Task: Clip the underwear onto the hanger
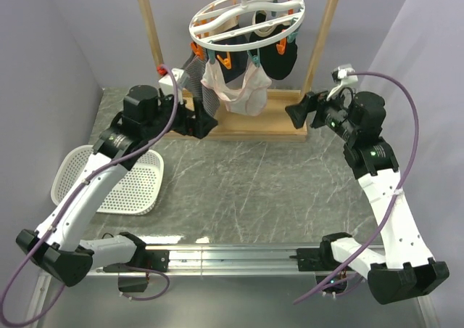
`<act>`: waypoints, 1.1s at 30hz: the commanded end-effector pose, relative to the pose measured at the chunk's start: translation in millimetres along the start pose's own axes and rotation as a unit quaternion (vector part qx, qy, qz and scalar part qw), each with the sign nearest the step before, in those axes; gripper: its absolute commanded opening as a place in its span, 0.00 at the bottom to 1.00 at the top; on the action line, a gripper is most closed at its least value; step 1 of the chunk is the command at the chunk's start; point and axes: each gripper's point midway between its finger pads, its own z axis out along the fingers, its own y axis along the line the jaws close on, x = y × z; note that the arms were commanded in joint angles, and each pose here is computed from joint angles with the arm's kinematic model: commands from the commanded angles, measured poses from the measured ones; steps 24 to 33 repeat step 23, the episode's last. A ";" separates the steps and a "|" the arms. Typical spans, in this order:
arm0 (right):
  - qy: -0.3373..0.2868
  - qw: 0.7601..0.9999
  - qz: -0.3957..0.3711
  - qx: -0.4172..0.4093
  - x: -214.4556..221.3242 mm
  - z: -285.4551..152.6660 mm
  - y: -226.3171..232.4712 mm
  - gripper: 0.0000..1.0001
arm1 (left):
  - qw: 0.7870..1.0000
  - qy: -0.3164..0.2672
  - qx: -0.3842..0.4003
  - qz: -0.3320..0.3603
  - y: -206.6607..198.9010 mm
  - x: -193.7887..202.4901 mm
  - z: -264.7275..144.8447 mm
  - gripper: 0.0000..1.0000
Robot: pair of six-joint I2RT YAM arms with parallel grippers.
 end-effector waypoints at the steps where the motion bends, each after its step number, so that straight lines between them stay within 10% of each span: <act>1: 0.066 0.998 -0.012 0.009 48.6 -11.2 -10.7 1.00 | 0.998 0.056 -0.015 0.029 34.2 31.3 -11.8 0.99; 13: 0.132 0.989 0.004 0.065 157.5 -28.4 -43.3 1.00 | 0.983 0.083 -0.161 0.039 114.1 83.0 -27.1 0.99; 33: 0.090 0.992 -0.014 0.091 142.7 -53.1 -44.7 1.00 | 0.981 0.054 -0.184 0.030 117.8 72.8 -40.9 0.99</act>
